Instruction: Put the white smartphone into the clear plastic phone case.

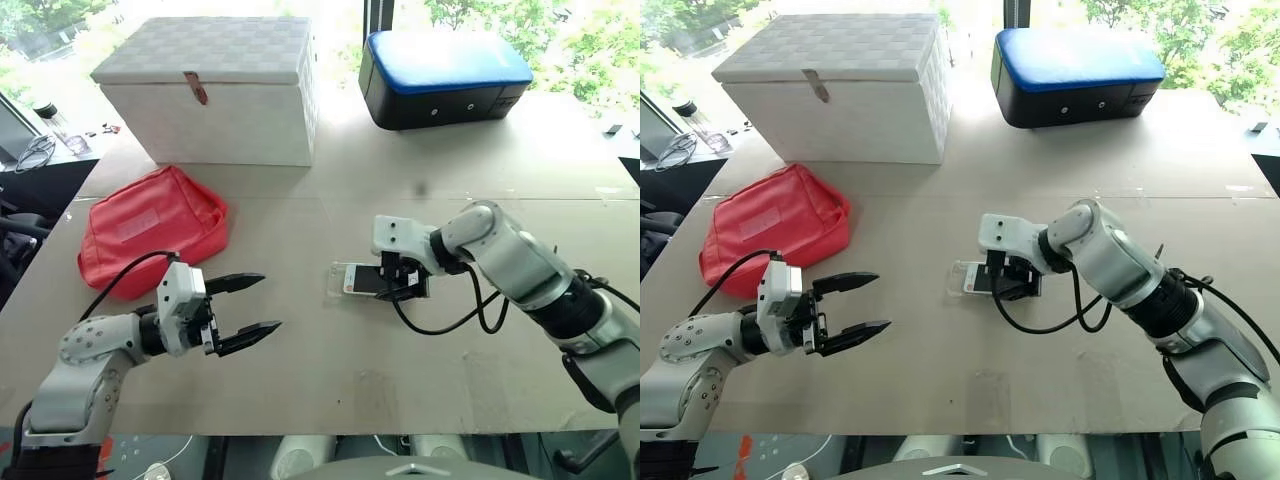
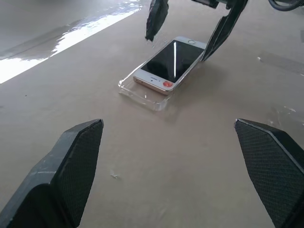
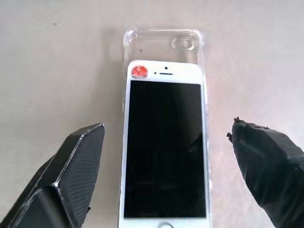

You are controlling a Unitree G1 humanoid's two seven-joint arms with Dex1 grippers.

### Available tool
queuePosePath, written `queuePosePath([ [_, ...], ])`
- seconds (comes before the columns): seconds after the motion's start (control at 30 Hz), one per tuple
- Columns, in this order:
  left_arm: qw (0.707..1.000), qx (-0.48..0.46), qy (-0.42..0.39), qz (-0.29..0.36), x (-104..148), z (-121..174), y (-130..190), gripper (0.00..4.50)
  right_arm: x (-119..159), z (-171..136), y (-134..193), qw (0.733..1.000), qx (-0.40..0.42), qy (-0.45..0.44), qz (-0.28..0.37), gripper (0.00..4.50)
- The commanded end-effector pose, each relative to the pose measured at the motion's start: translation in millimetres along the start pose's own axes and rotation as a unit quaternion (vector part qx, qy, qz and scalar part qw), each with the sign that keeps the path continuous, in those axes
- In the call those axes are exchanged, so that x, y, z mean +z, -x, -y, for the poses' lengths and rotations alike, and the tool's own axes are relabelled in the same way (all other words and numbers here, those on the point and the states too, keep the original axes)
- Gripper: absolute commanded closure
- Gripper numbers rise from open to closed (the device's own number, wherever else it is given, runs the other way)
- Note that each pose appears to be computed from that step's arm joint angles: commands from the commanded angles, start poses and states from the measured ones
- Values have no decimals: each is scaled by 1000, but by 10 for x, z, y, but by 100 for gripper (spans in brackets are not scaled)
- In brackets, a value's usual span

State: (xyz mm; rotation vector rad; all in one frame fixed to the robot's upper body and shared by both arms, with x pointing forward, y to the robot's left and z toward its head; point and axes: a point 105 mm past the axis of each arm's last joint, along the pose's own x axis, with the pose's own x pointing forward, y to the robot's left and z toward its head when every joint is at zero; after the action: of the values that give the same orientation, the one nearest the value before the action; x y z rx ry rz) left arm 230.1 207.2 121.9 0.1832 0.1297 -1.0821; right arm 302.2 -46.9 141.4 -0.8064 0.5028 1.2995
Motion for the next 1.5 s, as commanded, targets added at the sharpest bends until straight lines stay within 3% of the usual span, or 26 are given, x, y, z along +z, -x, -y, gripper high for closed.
queuePosePath([
  [0.03, 1000, -9, -23, 7, 125, 14, -51, 0, 213, -6, 96, 998, 5, 4, 68, 109],
  [0.13, 1000, -11, -24, 7, 140, 9, -66, 0, 341, -22, -45, 992, 15, -35, 123, 253],
  [0.27, 1000, -12, -29, 4, 162, -3, -73, 0, 180, -31, -411, 994, 9, -53, 100, 438],
  [0.47, 999, -14, -35, 1, 208, -31, -91, 0, -268, -109, -650, 998, 15, -50, 26, 438],
  [0.6, 999, -9, -40, 1, 217, -70, -147, 0, -111, 3, -470, 995, -16, -51, 83, 438],
  [0.73, 998, 30, -37, -30, 126, -172, -265, 0, 208, 29, -67, 978, -33, -62, 195, 438],
  [0.97, 997, 5, -31, -74, -71, -204, -507, 0, -43, 55, 291, 974, -122, -88, 170, 438],
  [1.07, 996, 10, -30, -78, -114, -290, -626, 112, -214, 62, 372, 973, -163, -92, 137, 450],
  [1.3, 996, 2, -28, -84, -248, -384, -770, 447, -525, -22, 432, 969, -213, -95, 82, 450],
  [1.5, 997, 9, -19, -73, -326, -396, -799, 447, -635, -94, 421, 966, -230, -106, 58, 450],
])
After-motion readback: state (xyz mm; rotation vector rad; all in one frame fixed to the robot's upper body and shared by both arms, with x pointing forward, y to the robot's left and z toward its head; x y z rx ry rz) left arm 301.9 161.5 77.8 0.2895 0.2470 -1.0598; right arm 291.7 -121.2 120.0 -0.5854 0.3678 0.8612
